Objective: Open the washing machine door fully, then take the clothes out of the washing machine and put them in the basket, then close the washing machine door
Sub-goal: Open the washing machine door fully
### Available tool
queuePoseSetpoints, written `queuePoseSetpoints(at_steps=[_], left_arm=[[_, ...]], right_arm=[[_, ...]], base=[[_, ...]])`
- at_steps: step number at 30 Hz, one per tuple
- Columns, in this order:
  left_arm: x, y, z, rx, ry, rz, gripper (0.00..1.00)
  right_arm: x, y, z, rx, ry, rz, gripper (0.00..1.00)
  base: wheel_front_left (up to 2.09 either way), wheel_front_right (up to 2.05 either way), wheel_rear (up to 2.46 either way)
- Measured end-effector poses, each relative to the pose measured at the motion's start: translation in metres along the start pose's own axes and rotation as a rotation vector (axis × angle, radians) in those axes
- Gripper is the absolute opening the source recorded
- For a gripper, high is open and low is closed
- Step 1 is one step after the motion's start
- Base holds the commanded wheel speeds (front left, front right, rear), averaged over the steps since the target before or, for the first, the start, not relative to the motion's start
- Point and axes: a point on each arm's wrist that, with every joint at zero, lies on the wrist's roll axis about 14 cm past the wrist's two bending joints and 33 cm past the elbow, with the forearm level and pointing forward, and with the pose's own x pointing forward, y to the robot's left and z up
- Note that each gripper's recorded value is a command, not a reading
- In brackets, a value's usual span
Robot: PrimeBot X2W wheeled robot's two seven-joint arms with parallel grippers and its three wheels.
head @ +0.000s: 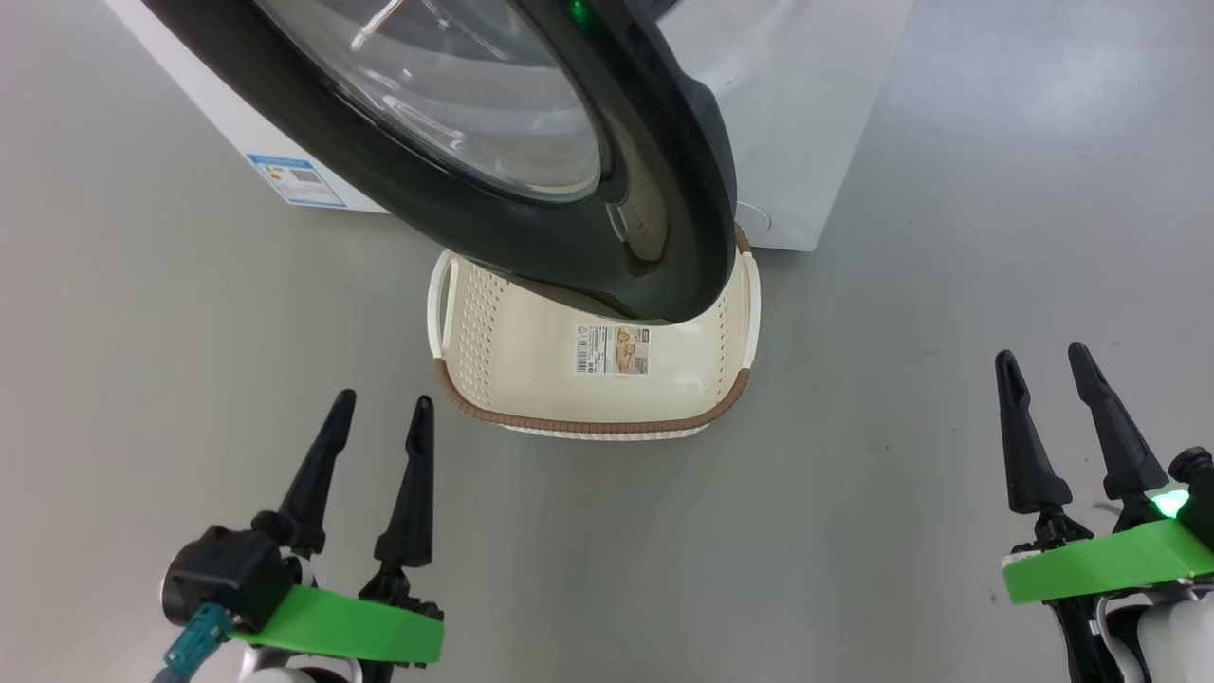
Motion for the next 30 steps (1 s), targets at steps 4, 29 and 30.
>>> queuePoseSetpoints(at_steps=[4, 29, 30], left_arm=[[0.0, -0.001, 0.0, 0.0, 0.0, -0.003, 1.0], [-0.01, 0.008, 0.005, -0.017, -0.008, 0.035, 1.0], [-0.011, 0.008, 0.006, -0.016, -0.008, 0.036, 1.0]], right_arm=[[0.01, 0.013, 0.009, 0.035, -0.03, 0.041, 0.13], [0.103, 0.138, 0.05, 0.45, -0.029, 0.415, 0.0], [0.105, 0.139, 0.048, 0.453, -0.013, 0.421, 0.0]], base=[[0.0, 0.0, 0.0], [0.0, 0.0, 0.0], [0.0, 0.0, 0.0]])
